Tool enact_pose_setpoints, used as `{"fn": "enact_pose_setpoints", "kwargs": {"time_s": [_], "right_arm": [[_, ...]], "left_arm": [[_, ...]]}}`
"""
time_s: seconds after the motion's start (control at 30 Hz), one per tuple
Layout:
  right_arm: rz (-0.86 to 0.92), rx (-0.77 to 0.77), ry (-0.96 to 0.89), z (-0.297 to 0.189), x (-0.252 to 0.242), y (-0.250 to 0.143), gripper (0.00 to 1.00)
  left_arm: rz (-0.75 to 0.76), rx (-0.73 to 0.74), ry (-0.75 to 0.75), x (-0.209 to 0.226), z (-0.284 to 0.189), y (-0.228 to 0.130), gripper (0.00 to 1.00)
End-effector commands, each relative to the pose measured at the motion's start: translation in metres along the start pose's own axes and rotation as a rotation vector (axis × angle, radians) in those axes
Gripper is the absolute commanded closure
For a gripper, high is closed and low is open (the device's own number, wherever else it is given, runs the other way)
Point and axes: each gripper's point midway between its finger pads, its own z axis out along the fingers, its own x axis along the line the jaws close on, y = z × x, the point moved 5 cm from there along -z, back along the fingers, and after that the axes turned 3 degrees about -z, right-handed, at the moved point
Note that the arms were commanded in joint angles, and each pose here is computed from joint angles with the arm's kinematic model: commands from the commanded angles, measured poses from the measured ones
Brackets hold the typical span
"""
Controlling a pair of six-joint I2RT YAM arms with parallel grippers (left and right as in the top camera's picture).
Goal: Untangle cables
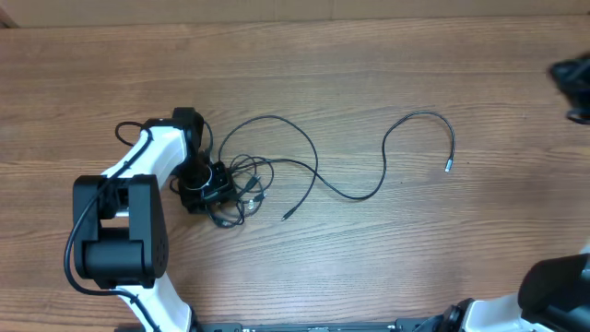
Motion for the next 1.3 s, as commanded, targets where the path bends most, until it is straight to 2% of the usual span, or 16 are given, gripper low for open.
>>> {"fn": "enact_pose_setpoints", "kwargs": {"time_s": [0.0,0.1,0.13,0.3,0.47,0.63,0.73,0.83,0.9,1.03,1.17,1.23,1.27], "right_arm": [[-0.091,0.095,0.058,0.013,0.035,-0.032,0.23],[-0.173,0.19,0.093,0.033,0.062,-0.064,0.02],[-0.222,0.217,0.108,0.039,0.07,-0.075,0.0],[-0.483,0.327,0.199,0.074,0.111,-0.138,0.0],[-0.63,0.373,0.243,0.109,0.133,-0.2,0.0],[-0.851,0.47,0.332,0.138,0.141,-0.271,0.0],[-0.902,0.536,0.338,0.156,0.143,-0.305,0.02],[-0.946,0.592,0.32,0.173,0.142,-0.333,0.13],[-0.971,0.625,0.329,0.178,0.144,-0.35,0.14],[-1.041,0.657,0.345,0.179,0.149,-0.373,0.15],[-1.08,0.668,0.26,0.19,0.139,-0.387,0.41],[-1.057,0.71,0.238,0.192,0.134,-0.395,0.56],[-1.049,0.718,0.232,0.192,0.133,-0.396,0.68]], "left_arm": [[0.066,0.0,-0.003,0.0,0.017,0.006,0.3],[0.078,0.011,0.0,0.001,0.015,0.005,0.17],[0.082,0.016,0.002,0.001,0.011,0.005,0.13],[0.098,0.011,0.0,-0.008,-0.019,0.012,0.06],[0.12,-0.057,-0.018,-0.025,-0.06,0.026,0.01],[0.145,-0.126,-0.083,-0.045,-0.095,0.036,0.01],[0.134,-0.122,-0.162,-0.057,-0.106,0.035,0.01],[0.05,-0.078,-0.237,-0.065,-0.109,0.03,0.0],[-0.044,-0.011,-0.312,-0.074,-0.111,0.022,0.01],[-0.05,0.062,-0.375,-0.084,-0.113,0.01,0.01],[-0.093,0.099,-0.343,-0.089,-0.109,0.0,0.0],[-0.196,0.117,-0.279,-0.087,-0.103,-0.005,0.08],[-0.248,0.114,-0.24,-0.084,-0.1,-0.006,0.12]]}}
